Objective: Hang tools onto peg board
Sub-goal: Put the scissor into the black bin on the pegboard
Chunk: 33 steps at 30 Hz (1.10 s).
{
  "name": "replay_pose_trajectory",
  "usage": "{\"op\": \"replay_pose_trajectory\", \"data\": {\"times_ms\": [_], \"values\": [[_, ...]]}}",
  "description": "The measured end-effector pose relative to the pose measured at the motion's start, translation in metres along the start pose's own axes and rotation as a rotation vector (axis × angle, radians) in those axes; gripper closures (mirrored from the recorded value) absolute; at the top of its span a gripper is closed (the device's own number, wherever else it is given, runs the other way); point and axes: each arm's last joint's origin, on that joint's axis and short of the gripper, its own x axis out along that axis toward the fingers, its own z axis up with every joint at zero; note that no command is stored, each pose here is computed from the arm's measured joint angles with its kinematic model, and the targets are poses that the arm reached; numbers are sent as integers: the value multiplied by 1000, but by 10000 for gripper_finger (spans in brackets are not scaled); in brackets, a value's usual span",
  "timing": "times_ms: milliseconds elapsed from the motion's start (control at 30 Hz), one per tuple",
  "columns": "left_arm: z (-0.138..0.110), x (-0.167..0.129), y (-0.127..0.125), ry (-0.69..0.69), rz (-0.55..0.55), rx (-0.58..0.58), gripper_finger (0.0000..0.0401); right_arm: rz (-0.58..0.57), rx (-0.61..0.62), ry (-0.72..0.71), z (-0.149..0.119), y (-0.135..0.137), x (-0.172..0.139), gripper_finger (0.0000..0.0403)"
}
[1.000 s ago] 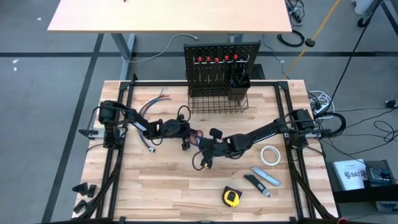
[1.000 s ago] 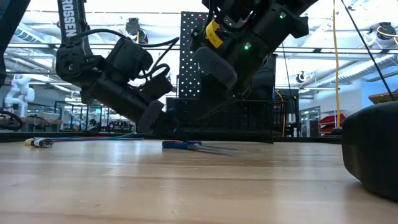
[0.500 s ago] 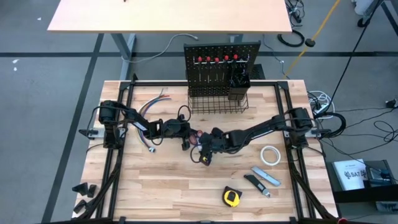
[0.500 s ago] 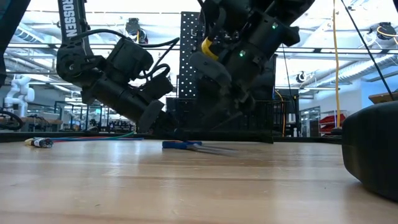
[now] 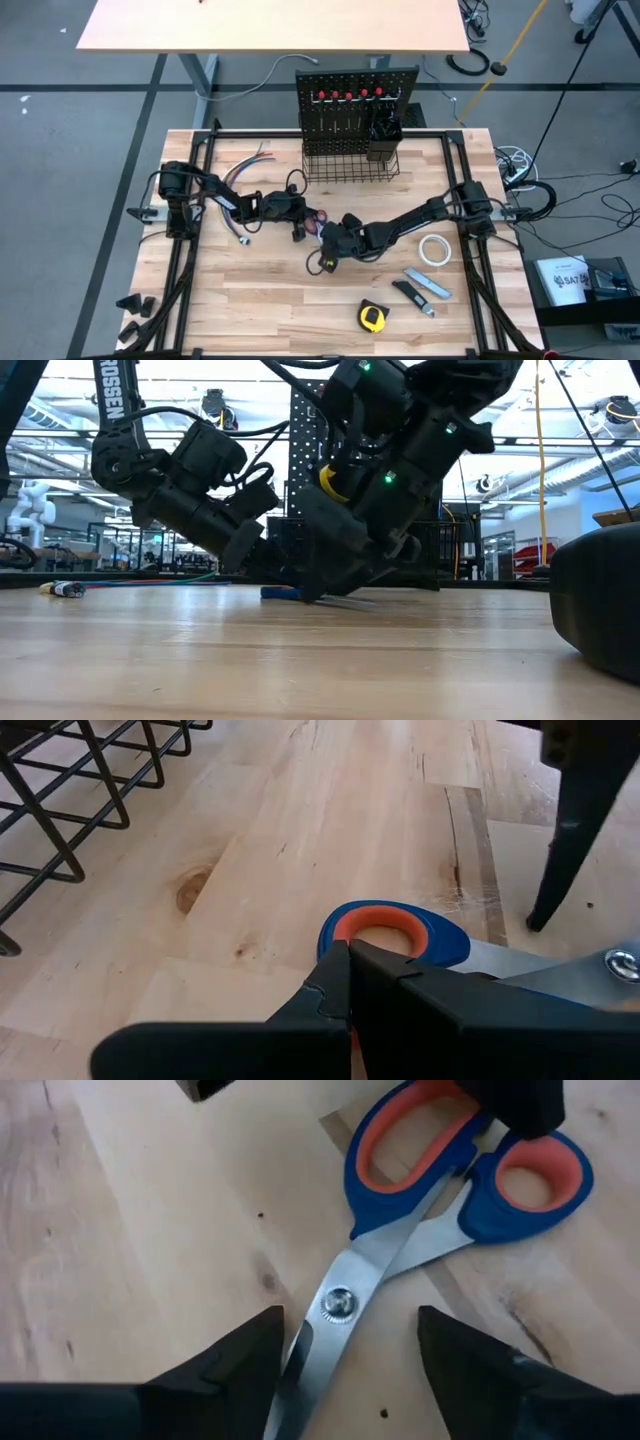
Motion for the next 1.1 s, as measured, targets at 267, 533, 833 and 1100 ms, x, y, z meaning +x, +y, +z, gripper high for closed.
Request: {"op": "replay_pose_trajectory", "data": {"times_ms": [267, 533, 833, 1100], "values": [[0, 0, 5, 7, -30, -63, 401, -81, -12, 39, -20, 7, -2, 249], [-1, 0, 5, 9, -38, -63, 401, -128, -26, 89, -25, 2, -3, 365], [2, -1, 5, -24, -42, -63, 397, -104, -63, 83, -14, -2, -18, 365], [27, -32, -1, -211, -64, 56, 340, -107, -107, 98, -1, -11, -36, 391]]}}
